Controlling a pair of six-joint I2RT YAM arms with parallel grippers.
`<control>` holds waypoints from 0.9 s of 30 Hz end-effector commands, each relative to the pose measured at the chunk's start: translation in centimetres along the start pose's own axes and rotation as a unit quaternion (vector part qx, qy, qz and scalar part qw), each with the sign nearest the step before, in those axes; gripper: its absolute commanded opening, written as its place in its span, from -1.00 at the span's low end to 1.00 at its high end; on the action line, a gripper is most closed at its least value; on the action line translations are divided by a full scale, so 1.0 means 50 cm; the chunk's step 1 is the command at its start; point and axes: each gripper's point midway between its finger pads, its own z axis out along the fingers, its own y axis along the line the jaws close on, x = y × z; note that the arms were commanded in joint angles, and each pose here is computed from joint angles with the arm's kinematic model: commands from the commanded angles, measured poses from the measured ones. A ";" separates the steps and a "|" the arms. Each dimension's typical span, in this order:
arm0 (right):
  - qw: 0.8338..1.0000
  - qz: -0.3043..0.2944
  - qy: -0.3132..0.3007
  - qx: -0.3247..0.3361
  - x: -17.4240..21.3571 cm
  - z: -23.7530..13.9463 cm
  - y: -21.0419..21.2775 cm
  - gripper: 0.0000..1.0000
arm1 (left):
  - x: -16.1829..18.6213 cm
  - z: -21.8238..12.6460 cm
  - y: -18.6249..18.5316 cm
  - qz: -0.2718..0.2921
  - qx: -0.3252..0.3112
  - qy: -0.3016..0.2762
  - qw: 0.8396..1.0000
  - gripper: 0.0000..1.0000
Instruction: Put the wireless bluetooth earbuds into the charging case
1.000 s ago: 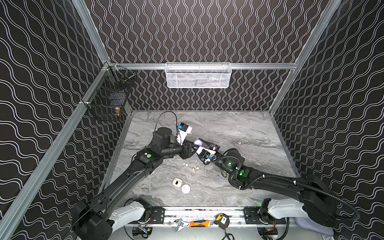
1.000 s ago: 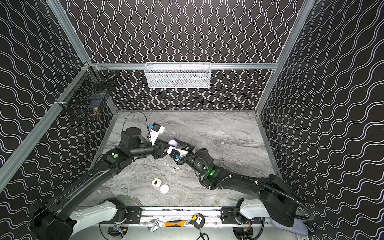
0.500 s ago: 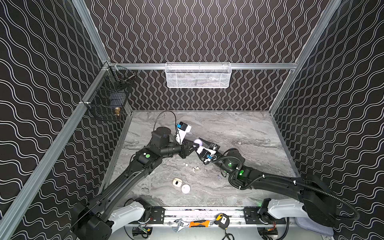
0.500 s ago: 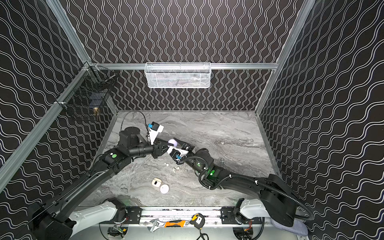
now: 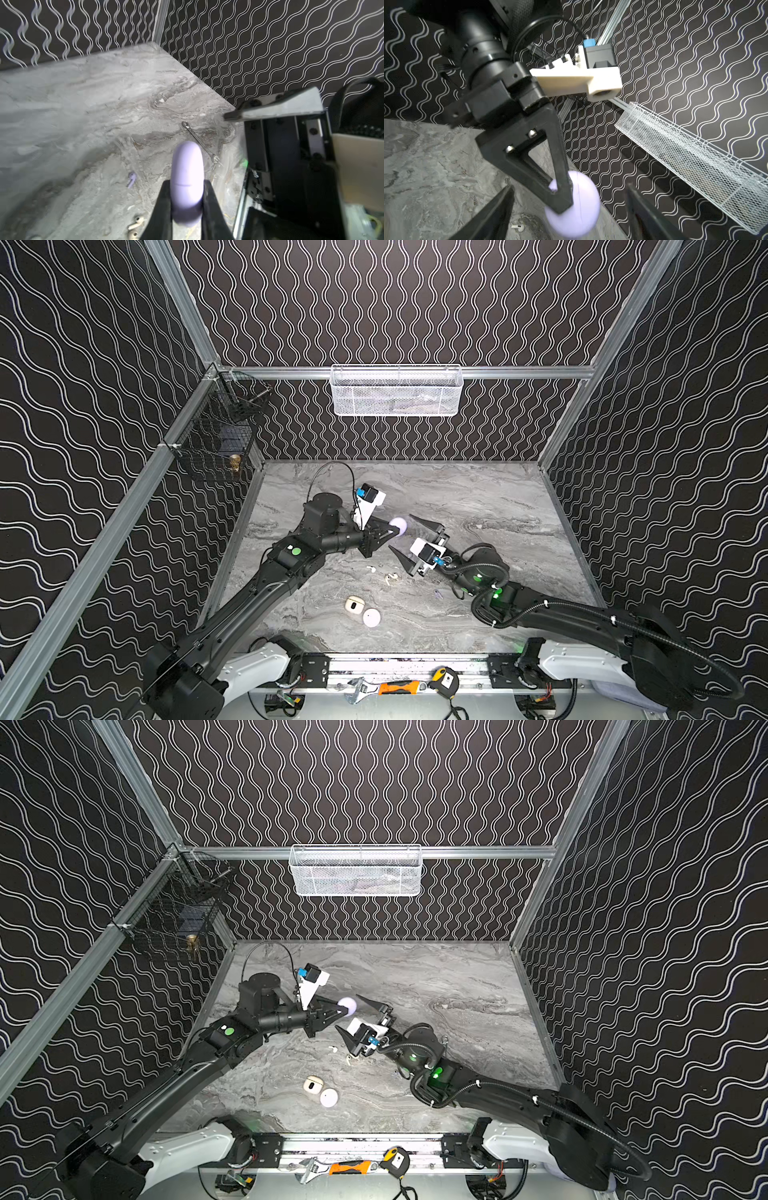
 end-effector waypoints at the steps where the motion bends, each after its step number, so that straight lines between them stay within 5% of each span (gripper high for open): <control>1: 0.999 0.014 -0.029 -0.002 -0.029 -0.022 -0.004 0.67 | -0.014 -0.014 -0.004 0.102 -0.007 -0.039 0.994 -1.00; 7: 0.999 0.033 -0.035 0.007 -0.034 -0.052 -0.021 0.58 | 0.020 -0.052 0.013 0.210 -0.061 -0.081 0.972 -1.00; 12: 0.999 0.041 -0.035 -0.002 -0.035 -0.053 -0.017 0.51 | 0.082 -0.064 -0.040 0.312 0.007 -0.112 0.943 -1.00; 27: 0.994 0.034 -0.012 -0.101 -0.003 -0.055 0.062 0.40 | 0.114 -0.059 -0.063 0.335 0.052 -0.099 0.936 -1.00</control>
